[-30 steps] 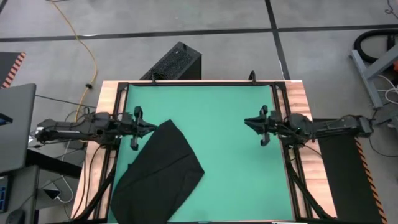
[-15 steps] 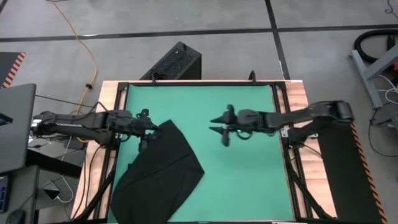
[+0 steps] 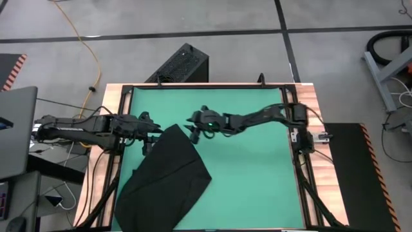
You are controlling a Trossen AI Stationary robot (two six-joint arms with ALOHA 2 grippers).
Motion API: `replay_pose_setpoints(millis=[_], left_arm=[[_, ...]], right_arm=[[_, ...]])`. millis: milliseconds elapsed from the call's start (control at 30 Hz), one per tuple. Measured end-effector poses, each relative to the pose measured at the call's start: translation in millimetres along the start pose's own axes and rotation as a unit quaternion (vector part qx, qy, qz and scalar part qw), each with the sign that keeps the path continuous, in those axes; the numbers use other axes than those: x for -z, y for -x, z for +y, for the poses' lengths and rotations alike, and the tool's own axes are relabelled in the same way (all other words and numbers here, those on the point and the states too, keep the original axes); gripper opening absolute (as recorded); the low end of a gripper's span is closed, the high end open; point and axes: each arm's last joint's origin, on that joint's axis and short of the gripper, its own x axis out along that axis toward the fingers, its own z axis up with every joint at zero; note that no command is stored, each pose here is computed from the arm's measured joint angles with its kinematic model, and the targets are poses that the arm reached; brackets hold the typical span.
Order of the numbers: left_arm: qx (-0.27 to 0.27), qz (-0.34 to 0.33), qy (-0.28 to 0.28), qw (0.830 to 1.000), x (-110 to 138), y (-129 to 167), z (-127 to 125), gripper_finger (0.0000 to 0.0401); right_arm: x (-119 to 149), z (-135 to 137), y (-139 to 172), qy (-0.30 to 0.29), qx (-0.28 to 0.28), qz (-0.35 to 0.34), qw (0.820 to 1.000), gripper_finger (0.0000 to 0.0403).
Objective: Roll napkin
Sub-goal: Fold the black table napkin
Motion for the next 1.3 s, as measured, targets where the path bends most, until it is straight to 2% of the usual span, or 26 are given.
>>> replay_pose_setpoints(millis=[100,300,467,633,733,833,1033,1133,1300], left_arm=[[-0.001,0.004,-0.001,1.000,1,0,0,0.0141],[-0.005,0.016,-0.002,1.000,3,0,1,0.0141],[-0.005,0.017,-0.002,1.000,3,0,1,0.0141],[-0.005,0.015,-0.002,1.000,3,0,1,0.0141],[-0.005,0.015,-0.002,1.000,3,0,1,0.0141],[-0.007,0.016,-0.002,1.000,3,0,1,0.0141],[-0.009,0.015,-0.002,1.000,3,0,1,0.0141],[-0.009,0.015,-0.002,1.000,3,0,1,0.0141],[-0.009,0.013,0.013,1.000,3,0,1,0.0141]], right_arm=[[-2,-2,-26,-0.002,0.009,0.007,1.000,0.0168],[7,-9,-69,-0.025,0.031,0.064,0.997,0.0166],[26,-10,-92,-0.021,0.047,0.129,0.990,0.0166],[36,-9,-104,-0.013,0.069,0.149,0.986,0.0165],[37,-9,-104,-0.013,0.064,0.155,0.986,0.0164],[36,-7,-101,-0.016,0.067,0.167,0.984,0.0140],[31,-6,-95,-0.014,0.066,0.178,0.982,0.0018],[26,-5,-90,-0.017,0.074,0.185,0.980,0.0015],[10,1,-65,0.008,0.142,0.213,0.967,0.0006]])
